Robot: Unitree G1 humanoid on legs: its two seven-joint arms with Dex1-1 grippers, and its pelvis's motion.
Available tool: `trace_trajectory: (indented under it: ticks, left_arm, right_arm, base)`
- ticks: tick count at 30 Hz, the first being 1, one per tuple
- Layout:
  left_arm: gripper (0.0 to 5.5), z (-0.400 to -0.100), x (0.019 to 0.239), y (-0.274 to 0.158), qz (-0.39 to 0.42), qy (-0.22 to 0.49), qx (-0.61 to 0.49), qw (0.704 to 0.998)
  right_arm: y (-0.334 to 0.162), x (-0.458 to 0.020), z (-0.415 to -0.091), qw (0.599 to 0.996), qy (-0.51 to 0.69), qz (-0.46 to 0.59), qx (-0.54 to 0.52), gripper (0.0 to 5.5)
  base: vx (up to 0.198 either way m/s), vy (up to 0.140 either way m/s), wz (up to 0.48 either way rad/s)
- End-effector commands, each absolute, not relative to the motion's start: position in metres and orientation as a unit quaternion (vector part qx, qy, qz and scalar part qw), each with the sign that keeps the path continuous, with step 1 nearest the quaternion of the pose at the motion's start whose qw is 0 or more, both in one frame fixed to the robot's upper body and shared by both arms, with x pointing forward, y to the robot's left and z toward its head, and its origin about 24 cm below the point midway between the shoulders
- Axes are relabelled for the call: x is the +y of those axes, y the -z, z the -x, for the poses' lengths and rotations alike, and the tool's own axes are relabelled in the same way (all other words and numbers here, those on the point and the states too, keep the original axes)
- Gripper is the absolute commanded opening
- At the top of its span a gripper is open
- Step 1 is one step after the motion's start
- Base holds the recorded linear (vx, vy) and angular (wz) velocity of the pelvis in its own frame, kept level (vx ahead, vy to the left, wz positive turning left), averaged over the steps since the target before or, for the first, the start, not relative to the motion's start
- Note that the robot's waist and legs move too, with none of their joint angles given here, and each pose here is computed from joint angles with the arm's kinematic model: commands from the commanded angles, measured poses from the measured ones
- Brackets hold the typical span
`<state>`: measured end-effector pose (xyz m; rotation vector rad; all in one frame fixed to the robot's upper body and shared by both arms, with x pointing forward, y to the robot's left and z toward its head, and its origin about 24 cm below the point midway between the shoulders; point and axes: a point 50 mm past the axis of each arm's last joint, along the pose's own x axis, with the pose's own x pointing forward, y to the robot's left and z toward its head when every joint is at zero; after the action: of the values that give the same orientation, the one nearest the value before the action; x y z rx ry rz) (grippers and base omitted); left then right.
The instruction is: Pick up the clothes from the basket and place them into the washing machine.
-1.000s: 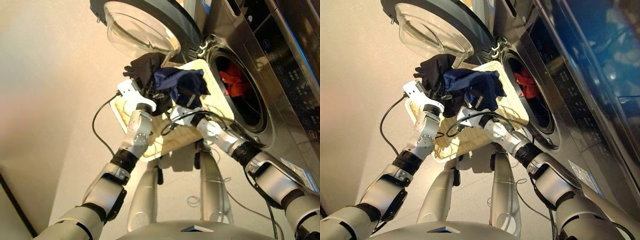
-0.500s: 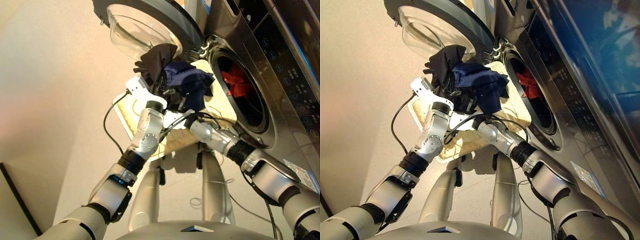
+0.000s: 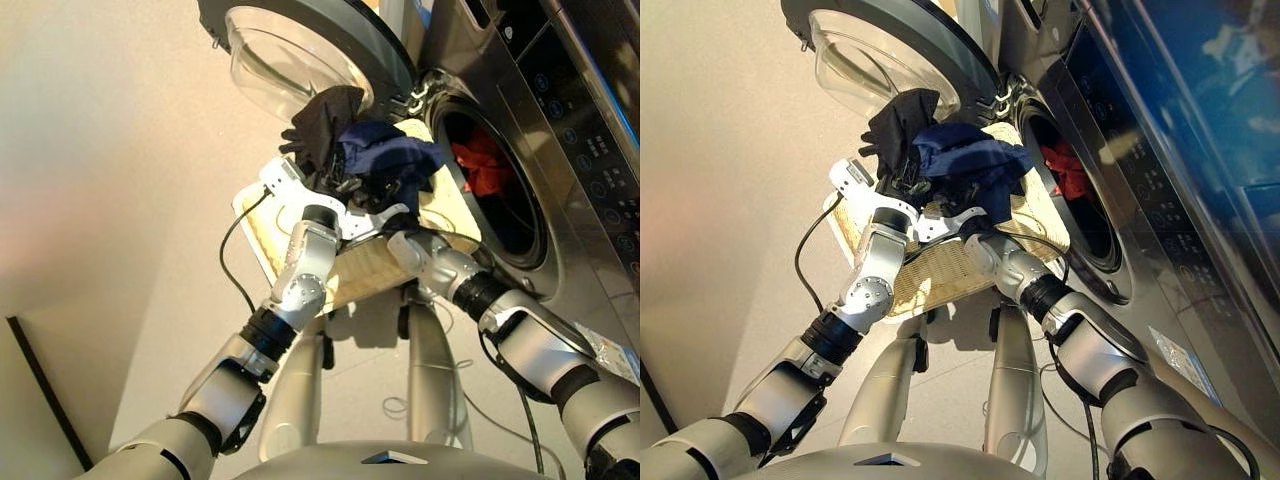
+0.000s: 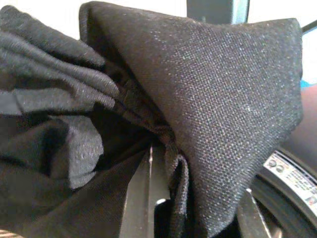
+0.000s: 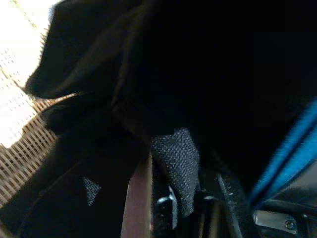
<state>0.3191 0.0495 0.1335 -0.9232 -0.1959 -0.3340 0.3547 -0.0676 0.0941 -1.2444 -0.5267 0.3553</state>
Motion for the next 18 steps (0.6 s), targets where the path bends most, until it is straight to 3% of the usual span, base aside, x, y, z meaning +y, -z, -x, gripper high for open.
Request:
trace_trajectory:
  ticks: [1, 5, 14, 18]
  left_arm:
    - [5.50, -0.307, 0.045, -0.165, 0.446, 0.209, -0.160, 0.855]
    - [5.50, -0.308, 0.061, -0.162, 0.444, 0.184, -0.172, 0.860]
    - [5.50, -0.308, 0.120, -0.152, 0.449, 0.064, -0.226, 0.862]
    - [5.50, -0.308, 0.133, -0.144, 0.437, 0.017, -0.229, 0.870]
  right_arm:
    - [-0.144, -0.032, -0.360, 0.794, -0.128, 0.495, -0.327, 0.00]
    - [-0.135, -0.048, -0.361, 0.812, -0.106, 0.487, -0.305, 0.00]
    - [-0.115, -0.085, -0.353, 0.857, -0.056, 0.437, -0.266, 0.00]
    - [-0.114, -0.096, -0.353, 0.870, -0.028, 0.416, -0.261, 0.00]
  base:
    - [0.000, 0.000, 0.000]
    - [0.000, 0.000, 0.000]
    - [0.000, 0.000, 0.000]
    - [0.000, 0.000, 0.000]
